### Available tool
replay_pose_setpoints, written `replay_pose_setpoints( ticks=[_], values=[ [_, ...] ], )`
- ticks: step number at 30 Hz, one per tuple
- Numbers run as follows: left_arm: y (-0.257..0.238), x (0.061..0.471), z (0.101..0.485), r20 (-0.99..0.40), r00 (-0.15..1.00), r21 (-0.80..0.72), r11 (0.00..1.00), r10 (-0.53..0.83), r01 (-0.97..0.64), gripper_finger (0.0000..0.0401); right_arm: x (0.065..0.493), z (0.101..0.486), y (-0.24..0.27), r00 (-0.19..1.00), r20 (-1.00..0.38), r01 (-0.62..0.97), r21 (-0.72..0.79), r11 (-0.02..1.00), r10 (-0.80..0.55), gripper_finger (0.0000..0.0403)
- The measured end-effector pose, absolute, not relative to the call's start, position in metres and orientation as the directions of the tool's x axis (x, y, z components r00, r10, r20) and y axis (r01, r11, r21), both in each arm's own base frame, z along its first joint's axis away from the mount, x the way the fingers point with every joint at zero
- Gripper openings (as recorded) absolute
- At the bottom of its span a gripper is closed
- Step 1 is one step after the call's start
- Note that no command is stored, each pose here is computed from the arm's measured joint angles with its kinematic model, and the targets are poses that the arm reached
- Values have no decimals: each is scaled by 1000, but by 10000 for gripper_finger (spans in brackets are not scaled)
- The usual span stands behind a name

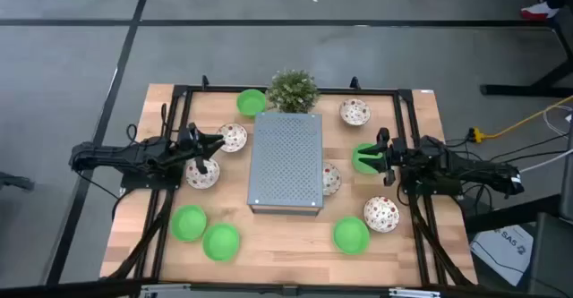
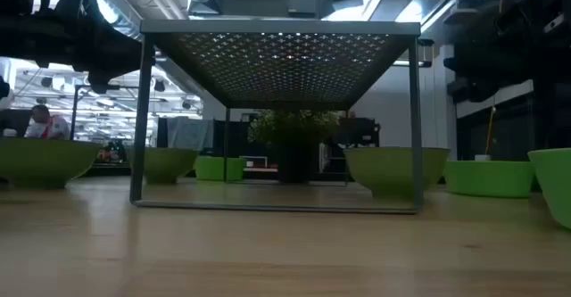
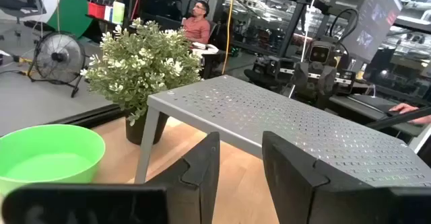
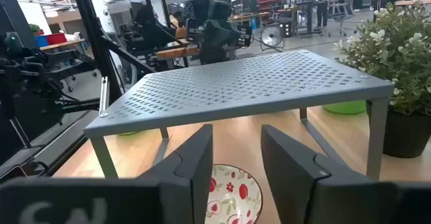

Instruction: Pick & Place Mini bowls

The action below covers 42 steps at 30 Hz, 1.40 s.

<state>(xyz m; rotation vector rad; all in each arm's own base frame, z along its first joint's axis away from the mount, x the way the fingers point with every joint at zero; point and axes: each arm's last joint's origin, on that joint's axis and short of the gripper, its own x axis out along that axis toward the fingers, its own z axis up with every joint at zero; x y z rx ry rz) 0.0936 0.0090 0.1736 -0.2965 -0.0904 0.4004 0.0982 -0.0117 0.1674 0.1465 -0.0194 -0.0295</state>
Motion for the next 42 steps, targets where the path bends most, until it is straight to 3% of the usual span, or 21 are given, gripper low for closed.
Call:
replay_pose_setpoints(
  ticks=[39, 42],
  values=[
    [9, 94, 174, 29, 918, -302, 879, 396, -370, 107, 98, 167, -12, 999, 17, 27, 148, 989, -30, 126],
    [9, 94, 174, 29, 918, -302, 878, 397, -370, 107, 98, 167, -11, 1000, 18, 18, 271, 963, -23, 126]
  ],
)
